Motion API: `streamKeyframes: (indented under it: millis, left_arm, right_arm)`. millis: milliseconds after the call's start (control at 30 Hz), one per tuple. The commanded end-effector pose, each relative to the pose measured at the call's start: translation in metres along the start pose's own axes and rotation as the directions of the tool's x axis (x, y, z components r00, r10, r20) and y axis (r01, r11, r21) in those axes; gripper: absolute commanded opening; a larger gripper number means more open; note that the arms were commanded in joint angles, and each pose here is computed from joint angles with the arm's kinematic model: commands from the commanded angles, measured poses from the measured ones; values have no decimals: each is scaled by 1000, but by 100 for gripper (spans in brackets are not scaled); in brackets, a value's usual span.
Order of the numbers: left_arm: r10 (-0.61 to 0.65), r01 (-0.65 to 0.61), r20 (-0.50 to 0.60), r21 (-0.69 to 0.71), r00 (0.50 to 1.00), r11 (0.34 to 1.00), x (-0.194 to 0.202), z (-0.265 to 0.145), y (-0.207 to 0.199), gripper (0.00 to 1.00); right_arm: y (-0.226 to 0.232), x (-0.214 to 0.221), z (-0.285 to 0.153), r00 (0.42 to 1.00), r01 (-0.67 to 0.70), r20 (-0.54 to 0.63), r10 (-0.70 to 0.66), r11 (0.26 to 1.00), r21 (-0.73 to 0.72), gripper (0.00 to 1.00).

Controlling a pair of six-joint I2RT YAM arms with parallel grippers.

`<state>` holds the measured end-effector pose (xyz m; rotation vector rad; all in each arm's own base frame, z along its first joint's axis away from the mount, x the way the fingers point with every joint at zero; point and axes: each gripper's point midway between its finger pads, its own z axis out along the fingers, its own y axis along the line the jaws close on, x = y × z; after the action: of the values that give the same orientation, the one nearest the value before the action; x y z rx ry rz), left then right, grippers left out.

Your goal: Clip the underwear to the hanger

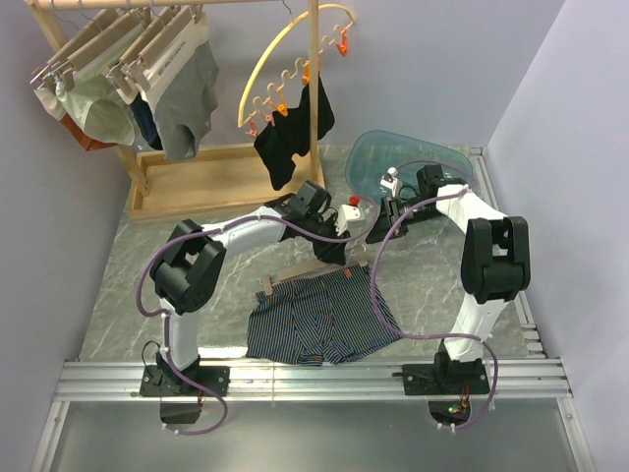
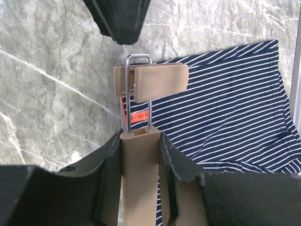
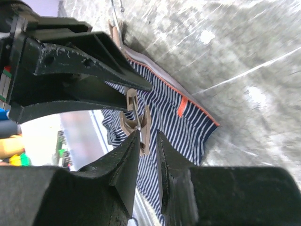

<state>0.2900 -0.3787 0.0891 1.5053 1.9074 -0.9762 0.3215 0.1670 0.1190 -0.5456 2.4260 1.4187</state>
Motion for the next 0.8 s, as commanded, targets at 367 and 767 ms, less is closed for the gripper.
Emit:
streamKeyframes:
  millis: [367,767]
  left_arm:
    - [71,-70,60,-15,996,997,-24,-12,-3,10]
    - [71,-71,55,-12,996,997,-24,-12,-4,11]
  right_arm:
    - [12,8,9,999,-38,-2,38,992,-119,28]
    - [10,16,14,999,-53,-7,53,989,-135,28]
